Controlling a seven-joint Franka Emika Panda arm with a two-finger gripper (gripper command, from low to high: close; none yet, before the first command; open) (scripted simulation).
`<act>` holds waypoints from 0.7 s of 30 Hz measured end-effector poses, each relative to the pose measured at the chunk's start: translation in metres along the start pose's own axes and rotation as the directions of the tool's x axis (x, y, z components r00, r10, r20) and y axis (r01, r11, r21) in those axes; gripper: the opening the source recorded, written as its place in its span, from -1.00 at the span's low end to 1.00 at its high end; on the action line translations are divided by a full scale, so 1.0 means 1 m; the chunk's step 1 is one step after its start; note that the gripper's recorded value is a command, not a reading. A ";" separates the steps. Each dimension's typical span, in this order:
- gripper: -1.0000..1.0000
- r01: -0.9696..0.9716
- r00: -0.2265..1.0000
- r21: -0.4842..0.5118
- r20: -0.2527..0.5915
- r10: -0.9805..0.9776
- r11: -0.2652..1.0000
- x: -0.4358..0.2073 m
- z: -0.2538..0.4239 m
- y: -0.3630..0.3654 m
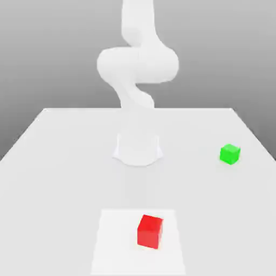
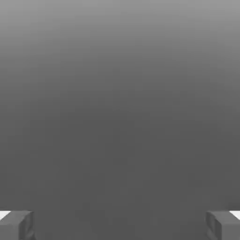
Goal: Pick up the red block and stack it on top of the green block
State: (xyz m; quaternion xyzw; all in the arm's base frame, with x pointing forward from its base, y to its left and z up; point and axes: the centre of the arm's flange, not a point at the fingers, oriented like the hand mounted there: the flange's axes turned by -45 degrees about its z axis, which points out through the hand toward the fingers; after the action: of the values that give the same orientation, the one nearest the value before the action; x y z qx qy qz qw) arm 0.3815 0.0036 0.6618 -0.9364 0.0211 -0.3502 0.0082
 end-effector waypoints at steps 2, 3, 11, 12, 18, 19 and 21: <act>0.00 -0.027 0.997 -0.005 0.073 0.027 1.000 -0.010 0.051 -0.003; 0.00 -0.039 0.993 -0.008 0.107 0.040 0.999 -0.017 0.074 -0.004; 0.00 -0.125 0.920 -0.066 0.365 0.141 0.990 -0.106 0.234 -0.010; 0.00 -0.134 0.906 -0.077 0.395 0.153 0.988 -0.121 0.251 -0.011; 0.00 -0.171 0.798 -0.152 0.558 0.228 0.973 -0.224 0.331 -0.013; 0.00 -0.176 0.776 -0.167 0.582 0.241 0.970 -0.243 0.340 -0.013; 0.00 -0.181 0.744 -0.189 0.616 0.260 0.965 -0.274 0.357 -0.013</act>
State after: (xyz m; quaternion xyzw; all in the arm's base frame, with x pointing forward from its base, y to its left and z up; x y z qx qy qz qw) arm 0.4101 0.0290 0.2130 -0.9890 0.1480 -0.0080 0.0014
